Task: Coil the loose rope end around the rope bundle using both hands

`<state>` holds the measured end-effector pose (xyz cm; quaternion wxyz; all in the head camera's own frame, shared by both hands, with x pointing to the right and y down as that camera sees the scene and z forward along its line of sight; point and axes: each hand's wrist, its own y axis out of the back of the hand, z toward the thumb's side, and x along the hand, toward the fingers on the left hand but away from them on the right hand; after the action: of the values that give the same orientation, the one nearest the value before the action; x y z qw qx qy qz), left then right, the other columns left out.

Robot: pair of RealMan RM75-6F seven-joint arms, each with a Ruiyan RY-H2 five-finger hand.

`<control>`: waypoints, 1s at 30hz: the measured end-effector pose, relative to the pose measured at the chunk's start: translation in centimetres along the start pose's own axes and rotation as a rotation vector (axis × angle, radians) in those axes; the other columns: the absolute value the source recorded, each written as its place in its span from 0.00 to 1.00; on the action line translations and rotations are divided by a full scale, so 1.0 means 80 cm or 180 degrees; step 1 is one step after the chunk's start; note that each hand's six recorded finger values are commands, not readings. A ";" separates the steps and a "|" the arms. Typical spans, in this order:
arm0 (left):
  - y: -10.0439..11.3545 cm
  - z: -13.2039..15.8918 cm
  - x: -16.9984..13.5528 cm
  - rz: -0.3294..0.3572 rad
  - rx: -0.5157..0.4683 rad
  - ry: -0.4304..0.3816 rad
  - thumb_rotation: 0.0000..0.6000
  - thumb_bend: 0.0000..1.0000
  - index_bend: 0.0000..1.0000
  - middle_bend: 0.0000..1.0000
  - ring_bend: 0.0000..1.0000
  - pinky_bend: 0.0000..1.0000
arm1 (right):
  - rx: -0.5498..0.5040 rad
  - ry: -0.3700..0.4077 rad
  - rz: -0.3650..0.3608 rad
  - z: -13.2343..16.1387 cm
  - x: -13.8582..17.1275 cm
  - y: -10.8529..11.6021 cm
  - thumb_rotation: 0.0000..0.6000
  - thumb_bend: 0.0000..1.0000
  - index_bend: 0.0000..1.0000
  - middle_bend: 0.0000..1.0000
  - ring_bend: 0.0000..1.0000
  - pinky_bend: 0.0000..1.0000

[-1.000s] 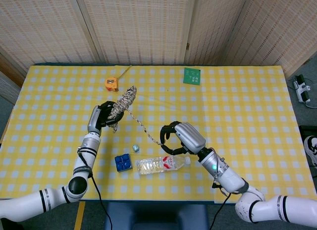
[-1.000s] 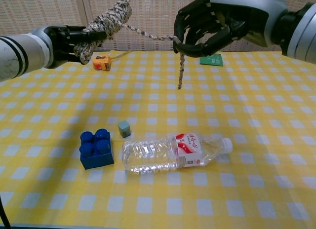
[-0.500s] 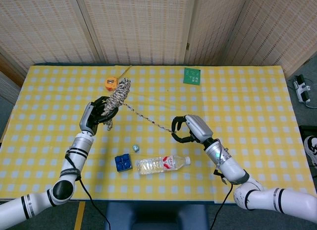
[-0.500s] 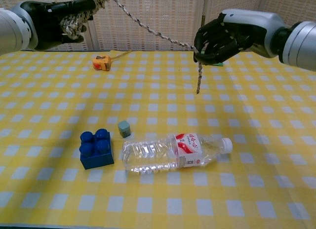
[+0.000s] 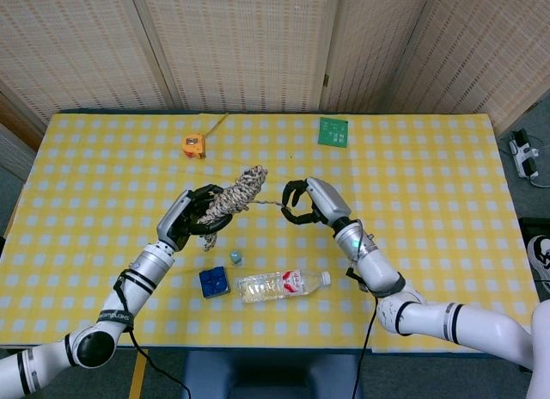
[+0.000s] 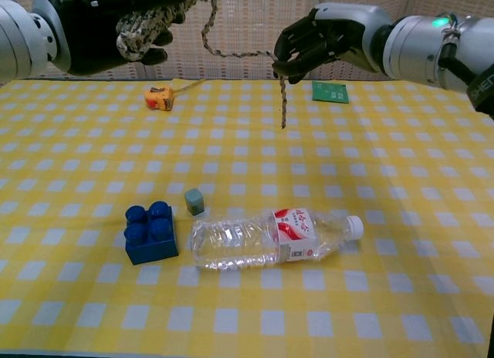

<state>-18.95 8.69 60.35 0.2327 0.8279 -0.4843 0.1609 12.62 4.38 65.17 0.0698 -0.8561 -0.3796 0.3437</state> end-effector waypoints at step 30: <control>0.009 -0.067 0.000 -0.0453 0.2296 0.0005 1.00 0.70 0.78 0.76 0.71 0.79 | -0.0340 0.0174 0.0158 0.072 0.005 -0.007 1.00 0.61 0.71 0.53 0.51 0.44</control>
<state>-19.82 11.32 65.03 -0.0631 0.8882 -0.3375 0.3054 8.78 4.23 60.87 0.0258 -0.8768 -0.3740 0.3010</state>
